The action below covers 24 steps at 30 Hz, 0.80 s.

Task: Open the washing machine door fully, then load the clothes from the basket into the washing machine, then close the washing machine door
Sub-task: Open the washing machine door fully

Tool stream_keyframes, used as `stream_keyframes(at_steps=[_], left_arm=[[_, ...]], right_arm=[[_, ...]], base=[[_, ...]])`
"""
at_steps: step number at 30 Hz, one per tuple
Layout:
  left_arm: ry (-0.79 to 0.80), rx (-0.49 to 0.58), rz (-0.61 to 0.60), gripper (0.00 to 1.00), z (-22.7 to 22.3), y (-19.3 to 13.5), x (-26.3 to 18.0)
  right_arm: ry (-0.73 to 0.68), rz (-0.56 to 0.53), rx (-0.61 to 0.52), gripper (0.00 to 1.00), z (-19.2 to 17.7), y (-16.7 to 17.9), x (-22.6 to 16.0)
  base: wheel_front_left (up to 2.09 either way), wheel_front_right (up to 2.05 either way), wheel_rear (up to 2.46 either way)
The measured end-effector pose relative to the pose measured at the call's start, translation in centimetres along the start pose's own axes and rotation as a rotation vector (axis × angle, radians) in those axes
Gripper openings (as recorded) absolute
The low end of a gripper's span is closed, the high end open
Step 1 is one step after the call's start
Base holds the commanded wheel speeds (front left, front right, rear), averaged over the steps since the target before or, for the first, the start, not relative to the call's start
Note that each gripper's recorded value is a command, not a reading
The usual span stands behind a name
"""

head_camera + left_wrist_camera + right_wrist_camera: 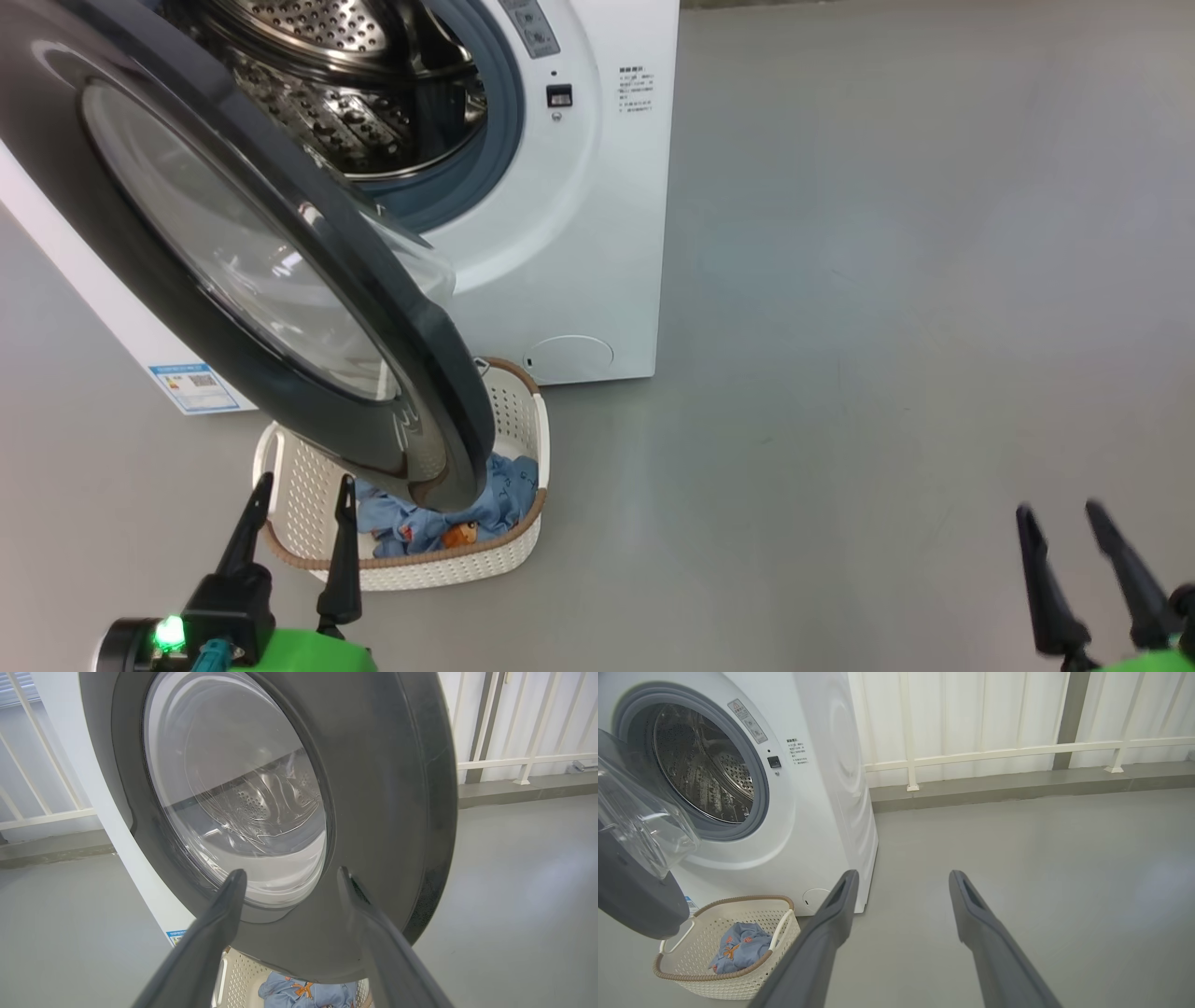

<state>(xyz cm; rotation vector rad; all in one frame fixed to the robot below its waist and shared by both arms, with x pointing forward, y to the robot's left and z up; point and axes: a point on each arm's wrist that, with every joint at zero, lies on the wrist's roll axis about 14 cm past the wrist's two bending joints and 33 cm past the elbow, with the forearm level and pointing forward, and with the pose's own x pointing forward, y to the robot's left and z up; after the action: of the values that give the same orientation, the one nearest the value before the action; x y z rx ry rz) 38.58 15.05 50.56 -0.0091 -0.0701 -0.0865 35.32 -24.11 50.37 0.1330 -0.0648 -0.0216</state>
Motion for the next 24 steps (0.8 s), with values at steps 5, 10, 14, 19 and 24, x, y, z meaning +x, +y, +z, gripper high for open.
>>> stream_keyframes(at_steps=[5, 10, 14, 19, 24], left_arm=[[-0.009, 0.000, 0.005, 1.00, 0.3, 0.2, -0.2], [0.003, -0.002, 0.005, 1.00, 0.0, 0.3, -0.7], [0.005, -0.002, 0.008, 1.00, -0.1, 0.4, -1.0], [0.015, -0.002, 0.010, 1.00, -0.4, 0.4, -1.3], [0.015, -0.003, 0.008, 1.00, -0.4, 0.3, -1.3]], right_arm=[[0.037, -0.016, -0.018, 1.00, -1.2, -0.2, -1.0], [0.033, -0.019, -0.018, 1.00, -1.1, -0.2, -1.2], [0.027, -0.018, -0.026, 1.00, -0.9, -0.2, -1.3], [0.022, -0.020, -0.028, 1.00, -0.7, -0.2, -1.5], [0.021, -0.018, -0.032, 1.00, -0.7, -0.2, -1.5]], base=[[0.00, 0.00, 0.00], [0.00, 0.00, 0.00], [0.00, 0.00, 0.00], [0.00, 0.00, 0.00], [0.00, 0.00, 0.00]])
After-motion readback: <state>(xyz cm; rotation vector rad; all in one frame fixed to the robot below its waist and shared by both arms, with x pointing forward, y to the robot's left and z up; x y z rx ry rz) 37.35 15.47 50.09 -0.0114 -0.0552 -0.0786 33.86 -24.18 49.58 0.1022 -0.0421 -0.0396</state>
